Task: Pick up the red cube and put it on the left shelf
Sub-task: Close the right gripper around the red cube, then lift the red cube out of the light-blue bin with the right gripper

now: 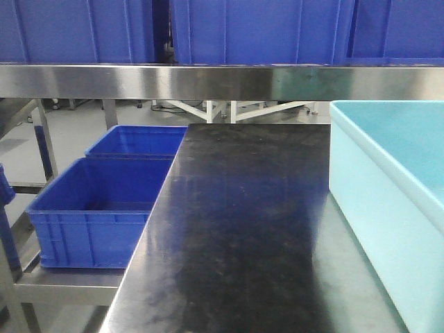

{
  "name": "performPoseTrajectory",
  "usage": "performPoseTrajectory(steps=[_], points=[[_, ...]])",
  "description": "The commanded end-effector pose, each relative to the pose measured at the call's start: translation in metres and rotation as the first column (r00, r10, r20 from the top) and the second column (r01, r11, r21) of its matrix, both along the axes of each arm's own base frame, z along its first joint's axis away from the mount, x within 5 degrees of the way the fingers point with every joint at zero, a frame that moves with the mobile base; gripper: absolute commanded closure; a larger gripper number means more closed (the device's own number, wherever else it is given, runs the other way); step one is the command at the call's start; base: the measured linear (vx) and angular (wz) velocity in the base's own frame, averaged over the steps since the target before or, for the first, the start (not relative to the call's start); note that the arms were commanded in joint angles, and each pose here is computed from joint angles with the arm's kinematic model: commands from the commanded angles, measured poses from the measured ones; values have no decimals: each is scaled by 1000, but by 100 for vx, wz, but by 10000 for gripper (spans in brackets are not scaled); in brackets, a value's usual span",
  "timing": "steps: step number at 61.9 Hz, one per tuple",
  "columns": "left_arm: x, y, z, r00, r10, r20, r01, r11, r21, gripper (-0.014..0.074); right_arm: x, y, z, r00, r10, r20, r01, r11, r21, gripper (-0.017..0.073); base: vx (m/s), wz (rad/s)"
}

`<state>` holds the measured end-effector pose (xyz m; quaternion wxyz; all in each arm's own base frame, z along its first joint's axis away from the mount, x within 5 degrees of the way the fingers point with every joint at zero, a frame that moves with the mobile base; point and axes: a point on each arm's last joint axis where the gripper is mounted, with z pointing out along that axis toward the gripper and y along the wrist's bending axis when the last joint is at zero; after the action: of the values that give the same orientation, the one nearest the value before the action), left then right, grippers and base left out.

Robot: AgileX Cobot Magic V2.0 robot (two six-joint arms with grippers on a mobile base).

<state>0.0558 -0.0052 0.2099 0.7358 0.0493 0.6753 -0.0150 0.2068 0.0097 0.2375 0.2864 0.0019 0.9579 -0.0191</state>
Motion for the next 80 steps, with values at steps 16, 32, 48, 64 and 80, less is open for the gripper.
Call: performPoseTrajectory(steps=[16, 32, 48, 64, 80], points=[[1, 1, 0, 998, 11, 54, -10, 1000, -16, 488, 6, -14, 13, 996, -48, 77, 49, 999, -13, -10, 0, 0], [1, 1, 0, 998, 11, 54, -10, 1000, -16, 488, 4, -14, 10, 997, -48, 65, 49, 999, -14, -10, 0, 0], [1, 1, 0, 998, 11, 54, -10, 1000, -16, 488, -2, -14, -3, 998, -46, 32, 47, 999, -15, -10, 0, 0], [1, 1, 0, 998, 11, 54, -10, 1000, -16, 488, -1, -13, -5, 998, -39, 57, 40, 999, -11, -10, 0, 0], [1, 1, 0, 998, 11, 54, -10, 1000, -16, 488, 6, -13, -18, 999, -38, 3, 38, 999, -13, -10, 0, 0]])
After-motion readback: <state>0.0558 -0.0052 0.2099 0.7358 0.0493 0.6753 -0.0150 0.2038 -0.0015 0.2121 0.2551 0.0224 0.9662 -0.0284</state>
